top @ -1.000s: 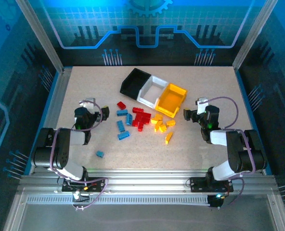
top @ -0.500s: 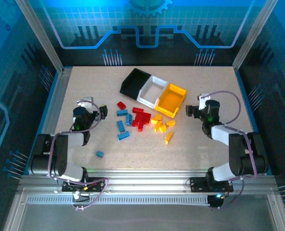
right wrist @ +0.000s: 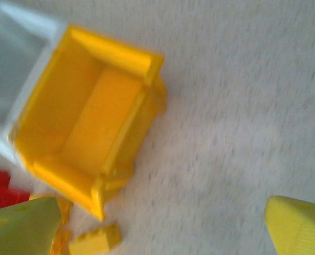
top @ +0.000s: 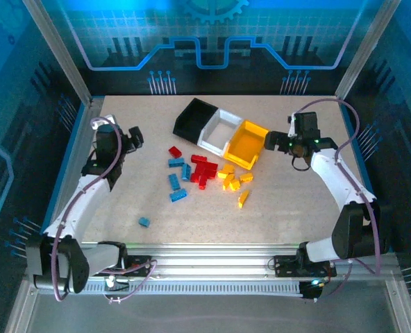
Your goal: Sort the legos into containers by color
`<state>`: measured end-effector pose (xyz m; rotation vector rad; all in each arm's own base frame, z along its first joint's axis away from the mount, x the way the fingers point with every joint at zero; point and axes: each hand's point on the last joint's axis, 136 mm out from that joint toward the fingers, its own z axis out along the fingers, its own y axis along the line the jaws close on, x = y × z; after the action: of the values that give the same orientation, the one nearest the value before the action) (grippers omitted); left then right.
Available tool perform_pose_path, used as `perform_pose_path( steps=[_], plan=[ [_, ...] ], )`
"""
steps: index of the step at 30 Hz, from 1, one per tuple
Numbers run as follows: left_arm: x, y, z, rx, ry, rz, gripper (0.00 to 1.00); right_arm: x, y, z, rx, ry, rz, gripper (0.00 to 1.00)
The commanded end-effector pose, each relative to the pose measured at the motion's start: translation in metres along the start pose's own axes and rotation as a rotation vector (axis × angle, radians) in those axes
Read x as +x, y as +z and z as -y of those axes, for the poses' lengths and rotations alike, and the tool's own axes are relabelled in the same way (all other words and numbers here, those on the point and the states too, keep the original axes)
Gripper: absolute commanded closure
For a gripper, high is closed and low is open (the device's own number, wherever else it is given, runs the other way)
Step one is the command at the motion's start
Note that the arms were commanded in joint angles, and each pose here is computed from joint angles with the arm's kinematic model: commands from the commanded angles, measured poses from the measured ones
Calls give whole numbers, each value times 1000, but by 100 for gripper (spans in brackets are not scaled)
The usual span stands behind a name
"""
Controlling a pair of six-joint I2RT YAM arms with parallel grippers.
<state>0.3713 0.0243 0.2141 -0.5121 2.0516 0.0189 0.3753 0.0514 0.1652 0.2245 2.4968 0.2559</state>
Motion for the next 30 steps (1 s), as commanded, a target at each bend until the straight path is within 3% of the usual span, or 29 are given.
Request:
perform_pose_path(
  steps=[1,10,16,24,30],
  plan=[
    [45,-26,-18,-101,-33,-215,1,55,-20,-19,-37,23,-234,0],
    [109,-78,42,143,-94,-452,1,149,-35,-56,-90,-100,-482,8],
    [141,-101,59,210,-69,-532,1,195,-33,-71,-71,-83,-540,16],
    [152,-110,67,236,-52,-564,1,212,-7,-73,9,2,-534,25],
    [154,-113,68,240,-57,-573,2,211,14,-78,32,24,-529,27]
  ],
)
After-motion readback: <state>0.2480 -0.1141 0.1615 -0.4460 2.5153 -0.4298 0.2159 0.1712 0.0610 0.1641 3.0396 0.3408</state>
